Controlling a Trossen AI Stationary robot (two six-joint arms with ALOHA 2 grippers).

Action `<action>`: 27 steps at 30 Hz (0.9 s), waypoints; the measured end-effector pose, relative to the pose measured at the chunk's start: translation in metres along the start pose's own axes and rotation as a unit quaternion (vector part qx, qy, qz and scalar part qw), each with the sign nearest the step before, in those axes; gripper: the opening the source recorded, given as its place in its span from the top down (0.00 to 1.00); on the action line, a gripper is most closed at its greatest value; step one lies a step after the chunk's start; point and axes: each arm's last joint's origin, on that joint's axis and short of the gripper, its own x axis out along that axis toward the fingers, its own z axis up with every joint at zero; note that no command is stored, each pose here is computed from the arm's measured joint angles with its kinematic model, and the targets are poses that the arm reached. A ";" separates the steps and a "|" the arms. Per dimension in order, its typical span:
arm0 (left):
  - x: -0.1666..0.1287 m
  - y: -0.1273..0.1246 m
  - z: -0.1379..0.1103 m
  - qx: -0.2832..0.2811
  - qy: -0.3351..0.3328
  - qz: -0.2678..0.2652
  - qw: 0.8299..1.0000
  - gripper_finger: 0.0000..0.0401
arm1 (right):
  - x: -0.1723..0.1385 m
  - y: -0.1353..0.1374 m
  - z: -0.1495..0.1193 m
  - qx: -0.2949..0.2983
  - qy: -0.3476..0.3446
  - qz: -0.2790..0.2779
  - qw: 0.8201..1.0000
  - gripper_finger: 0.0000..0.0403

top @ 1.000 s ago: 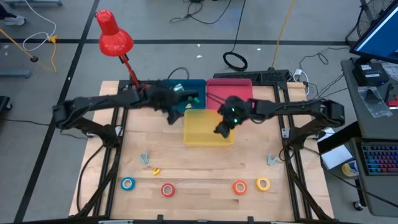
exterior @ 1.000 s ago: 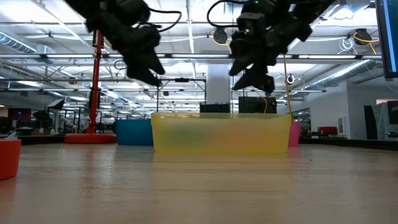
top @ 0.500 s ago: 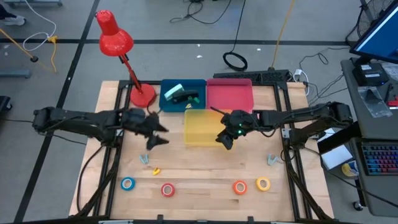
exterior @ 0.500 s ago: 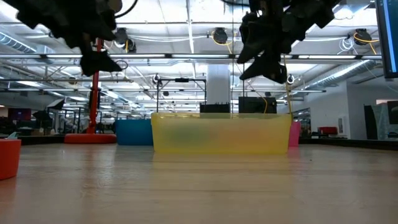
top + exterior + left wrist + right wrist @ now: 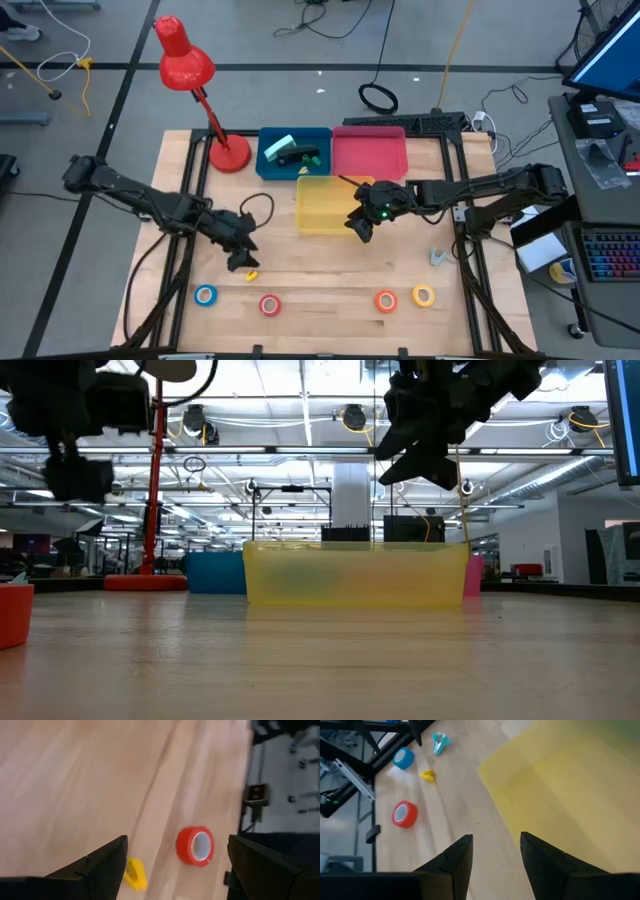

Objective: Pick and place Stapler, Stapler remover, tape
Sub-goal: Put the yellow stapler into the blue bin

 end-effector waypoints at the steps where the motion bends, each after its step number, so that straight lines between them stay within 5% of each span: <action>1: 0.003 0.000 -0.002 -0.017 0.006 0.009 1.000 0.15 | 0.000 0.000 0.000 -0.001 -0.004 -0.005 1.000 0.61; 10: 0.022 0.000 -0.020 -0.142 0.035 0.082 0.986 0.15 | 0.000 0.000 0.001 -0.015 -0.015 -0.012 1.000 0.61; 27: 0.030 -0.007 -0.037 -0.142 0.059 0.094 0.984 0.15 | 0.000 0.000 0.002 -0.068 -0.015 -0.010 0.998 0.61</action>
